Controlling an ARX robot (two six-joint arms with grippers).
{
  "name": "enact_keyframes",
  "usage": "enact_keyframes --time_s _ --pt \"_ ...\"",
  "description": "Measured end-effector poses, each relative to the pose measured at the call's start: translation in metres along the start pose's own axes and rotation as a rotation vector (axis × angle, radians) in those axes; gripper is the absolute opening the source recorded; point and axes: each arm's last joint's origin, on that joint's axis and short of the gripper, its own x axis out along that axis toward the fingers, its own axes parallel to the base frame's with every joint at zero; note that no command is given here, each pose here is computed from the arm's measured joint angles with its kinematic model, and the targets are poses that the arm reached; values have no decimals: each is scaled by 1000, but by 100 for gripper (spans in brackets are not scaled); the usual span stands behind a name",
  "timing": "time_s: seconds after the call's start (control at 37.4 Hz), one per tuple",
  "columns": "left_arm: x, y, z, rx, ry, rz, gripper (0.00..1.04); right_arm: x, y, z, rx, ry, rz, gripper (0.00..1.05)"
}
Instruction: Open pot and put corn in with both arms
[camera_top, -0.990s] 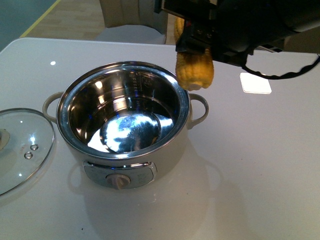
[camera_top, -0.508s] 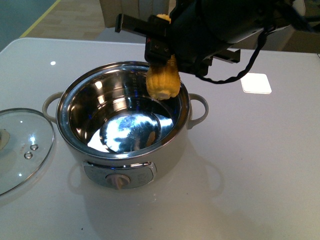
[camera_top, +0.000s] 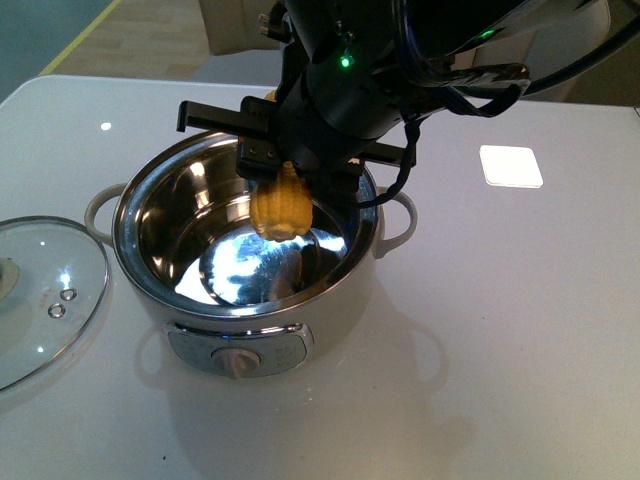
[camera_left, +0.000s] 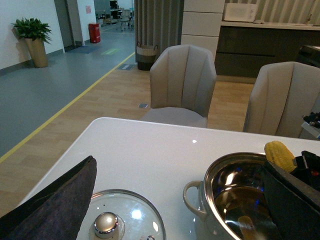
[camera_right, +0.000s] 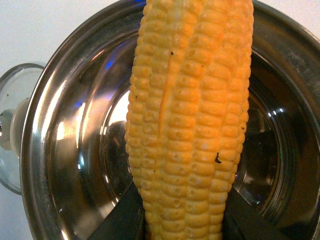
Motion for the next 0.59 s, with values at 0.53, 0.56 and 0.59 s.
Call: enact_keyframes --time_s 0.53,0.56,0.59 --pt "0 0 0 0 0 0 98 9 0 -10 -2 32 -14 96" --pt "0 0 0 0 0 0 98 7 -2 -11 3 29 -14 96" --pt "0 0 0 0 0 0 98 4 -4 -10 9 21 -14 96"
